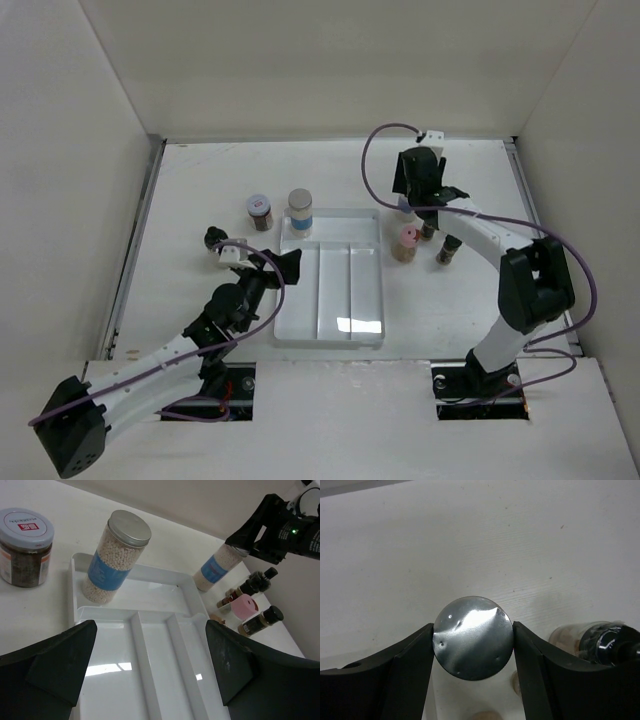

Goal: Organize the condiment bottles

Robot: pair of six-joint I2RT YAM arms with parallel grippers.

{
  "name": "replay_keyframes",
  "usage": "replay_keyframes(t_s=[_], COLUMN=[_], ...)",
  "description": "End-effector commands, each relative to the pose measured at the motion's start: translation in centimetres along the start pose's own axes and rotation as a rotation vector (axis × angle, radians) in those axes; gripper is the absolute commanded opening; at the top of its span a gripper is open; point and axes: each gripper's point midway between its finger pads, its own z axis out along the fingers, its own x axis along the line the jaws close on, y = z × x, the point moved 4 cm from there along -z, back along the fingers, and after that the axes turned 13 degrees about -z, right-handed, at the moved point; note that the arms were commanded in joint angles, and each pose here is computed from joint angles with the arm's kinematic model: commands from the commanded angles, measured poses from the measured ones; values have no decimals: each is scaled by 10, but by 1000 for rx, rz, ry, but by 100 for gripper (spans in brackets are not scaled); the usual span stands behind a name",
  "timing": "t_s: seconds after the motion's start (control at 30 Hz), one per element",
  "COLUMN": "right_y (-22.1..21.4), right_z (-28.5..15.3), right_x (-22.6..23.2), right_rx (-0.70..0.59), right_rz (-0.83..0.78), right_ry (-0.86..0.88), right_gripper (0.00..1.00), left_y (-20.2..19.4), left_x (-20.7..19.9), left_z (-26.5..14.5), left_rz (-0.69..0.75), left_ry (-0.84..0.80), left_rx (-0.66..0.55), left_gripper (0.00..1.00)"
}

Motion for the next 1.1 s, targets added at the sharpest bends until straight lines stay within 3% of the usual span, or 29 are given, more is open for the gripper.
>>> replay_keyframes(t_s=[0.0,0.33,0.7,0.93,1.07], right_y=[77,73,31,20,36], right_z=[-60,-128,-102,-105,-124], right_x=[-2,111,170,168,155], right_rx=[-257,-354,-280,-282,-316], right_rz=[96,46,23,57,74], right_ry=[35,314,358,351,359], right_gripper=[45,45,49,70,91], left_y=[10,18,19,16,16], left_x=[-7,1,1,2,-1], left_z=[0,-2,-3,-1,-2], left_rz=[-48,-68,-69,-63,-65], left_ry=[-62,-35,-45,-38,-50], left_rx=[-70,-140,-142,-128,-122], left_gripper=[91,91,92,92,92])
